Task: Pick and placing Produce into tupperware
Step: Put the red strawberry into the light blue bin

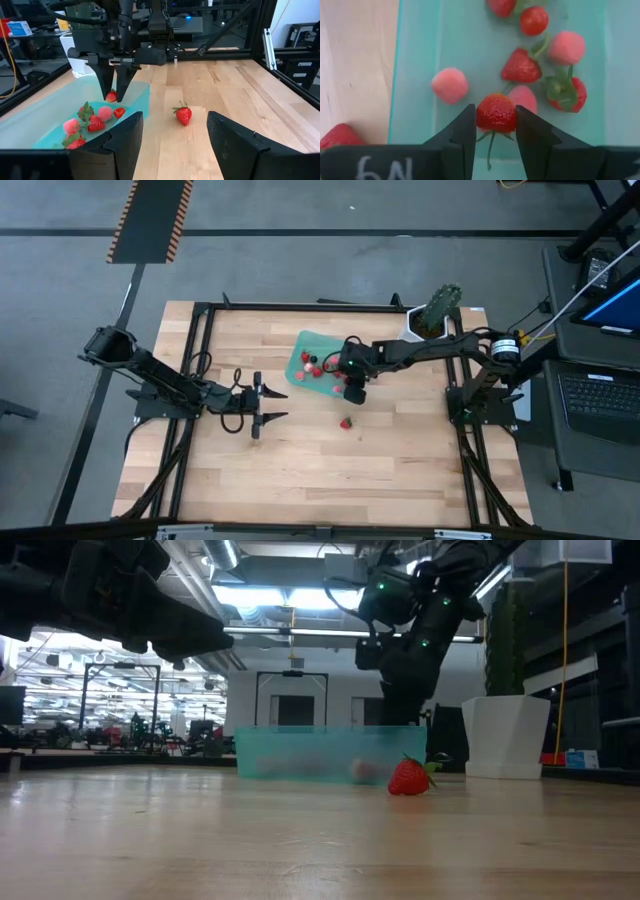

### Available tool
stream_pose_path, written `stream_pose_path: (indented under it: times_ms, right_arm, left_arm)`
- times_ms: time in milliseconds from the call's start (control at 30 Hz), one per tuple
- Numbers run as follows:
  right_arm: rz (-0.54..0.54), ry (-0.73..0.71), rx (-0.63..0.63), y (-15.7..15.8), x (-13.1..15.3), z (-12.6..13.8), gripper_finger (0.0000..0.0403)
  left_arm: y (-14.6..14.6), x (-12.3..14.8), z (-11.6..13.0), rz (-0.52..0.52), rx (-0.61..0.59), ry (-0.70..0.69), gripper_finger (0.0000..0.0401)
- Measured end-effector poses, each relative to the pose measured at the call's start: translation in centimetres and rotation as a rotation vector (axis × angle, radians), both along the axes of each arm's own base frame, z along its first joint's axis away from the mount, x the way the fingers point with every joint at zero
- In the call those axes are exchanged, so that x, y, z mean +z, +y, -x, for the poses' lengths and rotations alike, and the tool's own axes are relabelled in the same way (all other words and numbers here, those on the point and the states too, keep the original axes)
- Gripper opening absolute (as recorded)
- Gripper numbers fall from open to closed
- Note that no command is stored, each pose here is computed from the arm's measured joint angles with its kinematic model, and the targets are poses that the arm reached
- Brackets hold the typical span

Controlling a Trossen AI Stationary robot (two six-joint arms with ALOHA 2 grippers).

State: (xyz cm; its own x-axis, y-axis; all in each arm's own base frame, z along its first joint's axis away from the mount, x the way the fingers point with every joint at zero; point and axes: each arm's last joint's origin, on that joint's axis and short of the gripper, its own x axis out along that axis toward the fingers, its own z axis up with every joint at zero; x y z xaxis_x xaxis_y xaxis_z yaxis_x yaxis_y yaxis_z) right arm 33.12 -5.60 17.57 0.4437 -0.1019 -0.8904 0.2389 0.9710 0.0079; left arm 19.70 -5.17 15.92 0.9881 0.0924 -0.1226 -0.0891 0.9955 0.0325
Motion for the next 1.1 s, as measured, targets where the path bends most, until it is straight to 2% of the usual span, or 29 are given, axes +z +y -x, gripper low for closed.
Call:
stream_pose_path:
  times_ms: [233, 367, 467, 833, 1100]
  right_arm:
    - [-0.054, 0.012, 0.019, 0.08, -0.09, 0.17, 0.0117]
    - [-0.059, 0.011, 0.013, 0.10, -0.09, 0.17, 0.0177]
    - [-0.064, 0.011, 0.001, 0.09, -0.09, 0.17, 0.0196]
    - [-0.078, 0.007, -0.028, 0.09, -0.09, 0.16, 0.0166]
    - [-0.059, 0.011, 0.011, 0.08, -0.09, 0.17, 0.0167]
  left_arm:
    - [0.00, 0.02, 0.00, -0.002, 0.000, -0.002, 0.0215]
    - [0.00, 0.03, 0.00, -0.002, 0.000, -0.002, 0.0215]
    - [0.00, 0.03, 0.00, -0.001, 0.000, -0.002, 0.0215]
    - [0.00, 0.03, 0.00, -0.001, 0.000, -0.003, 0.0215]
    - [0.00, 0.03, 0.00, 0.001, 0.000, -0.003, 0.0215]
